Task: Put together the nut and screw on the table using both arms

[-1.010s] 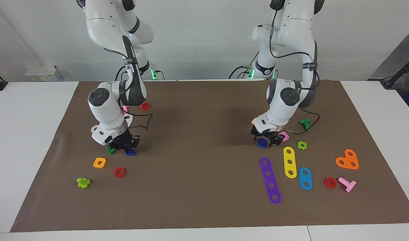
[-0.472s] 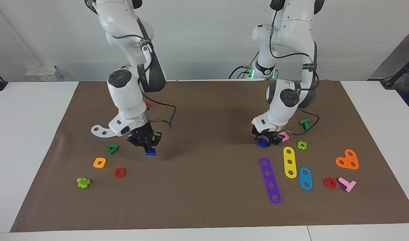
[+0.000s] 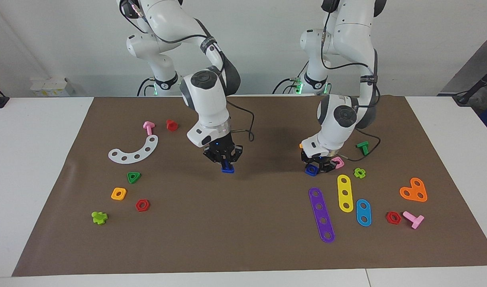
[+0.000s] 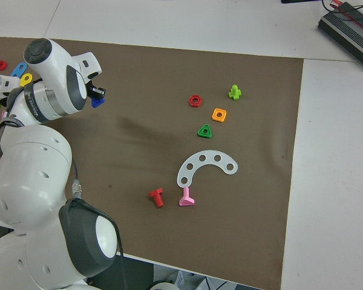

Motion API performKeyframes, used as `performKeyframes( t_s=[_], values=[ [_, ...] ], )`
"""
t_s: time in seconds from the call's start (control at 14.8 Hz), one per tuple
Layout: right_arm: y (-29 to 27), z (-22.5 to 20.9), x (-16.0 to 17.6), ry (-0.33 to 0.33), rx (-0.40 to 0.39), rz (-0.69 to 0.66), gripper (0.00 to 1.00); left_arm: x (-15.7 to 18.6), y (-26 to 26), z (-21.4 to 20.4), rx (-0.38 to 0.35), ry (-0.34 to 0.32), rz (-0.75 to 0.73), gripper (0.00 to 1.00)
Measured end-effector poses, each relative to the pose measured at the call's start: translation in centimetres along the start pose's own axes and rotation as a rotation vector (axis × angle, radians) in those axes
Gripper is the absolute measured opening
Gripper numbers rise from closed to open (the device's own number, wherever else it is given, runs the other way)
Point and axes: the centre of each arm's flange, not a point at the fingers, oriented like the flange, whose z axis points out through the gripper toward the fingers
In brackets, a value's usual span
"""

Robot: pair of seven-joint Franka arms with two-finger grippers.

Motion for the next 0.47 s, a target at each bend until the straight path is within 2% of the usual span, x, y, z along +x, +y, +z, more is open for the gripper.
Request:
performKeyframes(
  t_s=[0.13,0.47],
  values=[
    [-1.7,1.9,-1.0,0.009,0.012,0.001,0.19,0.0,-0.1,-0.1,0.0,0.001,-0.003,0.46],
    [-5.9,7.6,-4.8,0.029,-0.018,0.01,0.19,1.0,-0.7,-2.3,-0.023,0.0,-0.058,0.46]
  ],
)
